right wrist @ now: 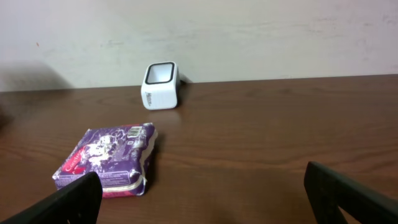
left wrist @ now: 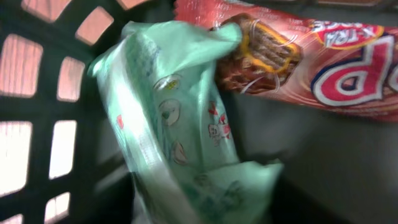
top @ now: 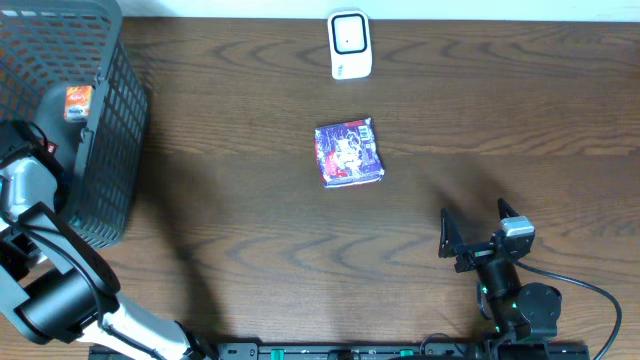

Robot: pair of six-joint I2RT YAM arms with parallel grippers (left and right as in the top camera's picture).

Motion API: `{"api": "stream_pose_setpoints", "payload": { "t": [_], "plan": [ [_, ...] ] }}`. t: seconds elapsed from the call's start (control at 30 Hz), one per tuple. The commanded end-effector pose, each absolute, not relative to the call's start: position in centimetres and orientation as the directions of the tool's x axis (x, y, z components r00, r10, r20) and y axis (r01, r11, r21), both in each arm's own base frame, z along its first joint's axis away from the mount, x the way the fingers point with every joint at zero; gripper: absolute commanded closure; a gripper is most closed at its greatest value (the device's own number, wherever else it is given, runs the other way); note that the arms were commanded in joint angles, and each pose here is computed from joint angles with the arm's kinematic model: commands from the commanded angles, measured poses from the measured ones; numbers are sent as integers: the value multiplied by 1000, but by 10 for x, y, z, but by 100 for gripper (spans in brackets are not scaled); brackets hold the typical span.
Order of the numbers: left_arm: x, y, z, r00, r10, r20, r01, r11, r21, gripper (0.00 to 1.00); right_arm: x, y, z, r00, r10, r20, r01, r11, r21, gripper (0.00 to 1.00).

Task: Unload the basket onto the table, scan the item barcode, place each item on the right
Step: 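Adjust grip on the green wipes pack and lift it from the basket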

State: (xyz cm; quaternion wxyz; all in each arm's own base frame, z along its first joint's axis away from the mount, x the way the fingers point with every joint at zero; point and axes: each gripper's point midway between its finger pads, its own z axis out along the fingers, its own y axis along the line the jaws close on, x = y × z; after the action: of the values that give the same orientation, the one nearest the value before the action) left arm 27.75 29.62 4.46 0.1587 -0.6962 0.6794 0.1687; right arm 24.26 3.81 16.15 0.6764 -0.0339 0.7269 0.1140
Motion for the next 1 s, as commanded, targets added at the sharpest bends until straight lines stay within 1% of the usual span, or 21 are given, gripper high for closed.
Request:
{"api": "stream_pose_setpoints", "payload": {
  "t": [0.0,0.03,0.1,0.17,0.3,0.43,0.47,0.5,0.53,0.57,0.6,0.63,0.67,0.73,0.77,0.8,0.87,0.9,0.97],
  "plan": [
    [269,299,44,23,-889,-457,-998,-47,40,66,243,37,160,-79,92,-993,-199,974,106,1],
    [268,298,44,20,-893,-451,-998,-45,46,71,243,37,160,-79,93,-993,-199,974,107,1],
    [264,294,42,11,-899,-437,-997,-44,66,91,243,37,160,-79,93,-993,-199,974,107,1],
    [259,290,41,2,-907,-421,-995,-43,89,92,243,37,160,-79,93,-993,-199,974,107,1],
    [249,281,40,-15,-924,-382,-991,-37,127,93,243,37,160,-79,93,-993,-199,974,107,1],
    [253,271,40,-11,-943,-332,-995,-22,96,92,243,37,160,-79,93,-993,-199,974,107,1],
    [255,270,39,-9,-945,-326,-996,-20,86,88,243,37,160,-79,93,-993,-199,974,107,1],
    [257,270,39,-6,-947,-323,-997,-18,73,74,243,37,160,-79,93,-993,-199,974,107,1],
    [259,271,39,-4,-945,-326,-998,-18,64,51,243,37,160,-79,93,-993,-199,974,107,1],
    [261,272,39,-2,-944,-331,-998,-18,58,25,243,37,160,-79,93,-993,-199,974,107,1],
    [262,272,40,-2,-943,-334,-998,-17,55,16,243,37,160,-79,93,-993,-199,974,107,1],
    [262,273,40,-12,-942,-335,-998,-7,55,9,243,37,160,-79,92,-993,-199,974,106,1],
    [263,273,40,-21,-941,-337,-998,2,57,6,243,37,160,-79,93,-993,-199,974,107,1],
    [263,273,40,-23,-941,-336,-998,4,57,6,243,37,160,-79,93,-993,-199,974,107,1],
    [263,273,40,-28,-942,-336,-998,8,59,21,243,37,160,-79,93,-993,-199,974,107,1],
    [263,273,40,-40,-941,-335,-998,20,63,49,243,37,160,-79,92,-993,-199,974,106,1],
    [263,273,40,-79,-940,-333,-995,57,76,85,243,37,160,-79,92,-993,-199,974,106,1],
    [263,273,41,-106,-937,-332,-993,83,84,92,243,37,160,-79,93,-993,-199,974,107,1],
    [263,273,45,-155,-930,-332,-987,131,96,93,243,37,160,-79,93,-993,-199,974,107,1]
  ]
}}
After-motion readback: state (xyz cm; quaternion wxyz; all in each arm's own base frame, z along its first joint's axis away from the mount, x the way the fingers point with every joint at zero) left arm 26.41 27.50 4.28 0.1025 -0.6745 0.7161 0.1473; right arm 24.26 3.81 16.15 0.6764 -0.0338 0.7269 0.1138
